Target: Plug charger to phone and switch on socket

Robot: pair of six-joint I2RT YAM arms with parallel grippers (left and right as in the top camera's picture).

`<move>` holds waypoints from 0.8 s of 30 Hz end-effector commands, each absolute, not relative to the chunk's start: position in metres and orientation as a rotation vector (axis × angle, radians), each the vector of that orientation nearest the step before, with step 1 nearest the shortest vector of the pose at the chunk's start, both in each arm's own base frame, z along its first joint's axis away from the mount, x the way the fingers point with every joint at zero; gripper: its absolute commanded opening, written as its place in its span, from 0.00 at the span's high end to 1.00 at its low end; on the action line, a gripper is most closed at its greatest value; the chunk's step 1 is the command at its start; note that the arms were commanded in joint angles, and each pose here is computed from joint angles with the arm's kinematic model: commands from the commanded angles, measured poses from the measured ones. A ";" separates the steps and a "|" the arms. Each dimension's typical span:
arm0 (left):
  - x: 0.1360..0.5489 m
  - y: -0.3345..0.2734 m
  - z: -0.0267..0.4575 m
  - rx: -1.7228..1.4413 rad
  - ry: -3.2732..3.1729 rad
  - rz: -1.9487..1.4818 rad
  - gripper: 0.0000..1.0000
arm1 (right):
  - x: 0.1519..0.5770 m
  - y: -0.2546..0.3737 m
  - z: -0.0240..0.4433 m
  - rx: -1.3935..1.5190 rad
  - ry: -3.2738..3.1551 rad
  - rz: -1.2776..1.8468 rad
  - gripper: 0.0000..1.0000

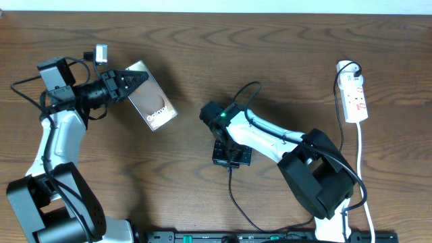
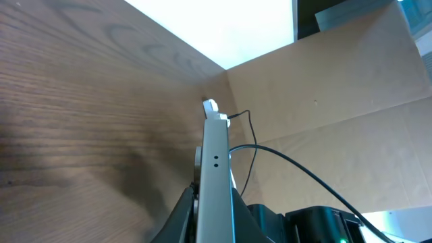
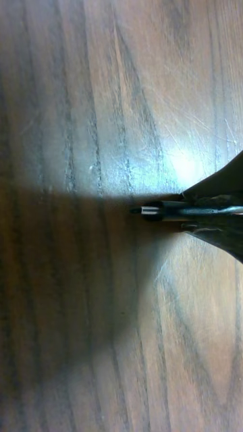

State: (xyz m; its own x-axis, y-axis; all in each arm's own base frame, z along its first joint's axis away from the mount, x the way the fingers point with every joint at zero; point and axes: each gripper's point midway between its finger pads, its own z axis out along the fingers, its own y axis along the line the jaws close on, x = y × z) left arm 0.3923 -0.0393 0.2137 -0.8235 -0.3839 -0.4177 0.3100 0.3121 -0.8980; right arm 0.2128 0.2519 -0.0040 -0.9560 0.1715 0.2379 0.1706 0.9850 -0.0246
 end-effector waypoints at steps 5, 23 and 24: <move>0.391 -0.039 0.219 -0.027 1.984 -1.575 0.93 | 0.215 0.240 -0.025 -0.256 -2.807 -0.013 0.99; 0.391 -0.039 0.219 0.006 1.974 -1.554 0.93 | 0.324 0.259 0.056 0.028 -2.809 -0.844 0.99; 0.391 -0.039 0.219 0.006 1.974 -1.554 0.92 | 0.329 0.262 0.065 0.082 -2.819 -0.895 0.99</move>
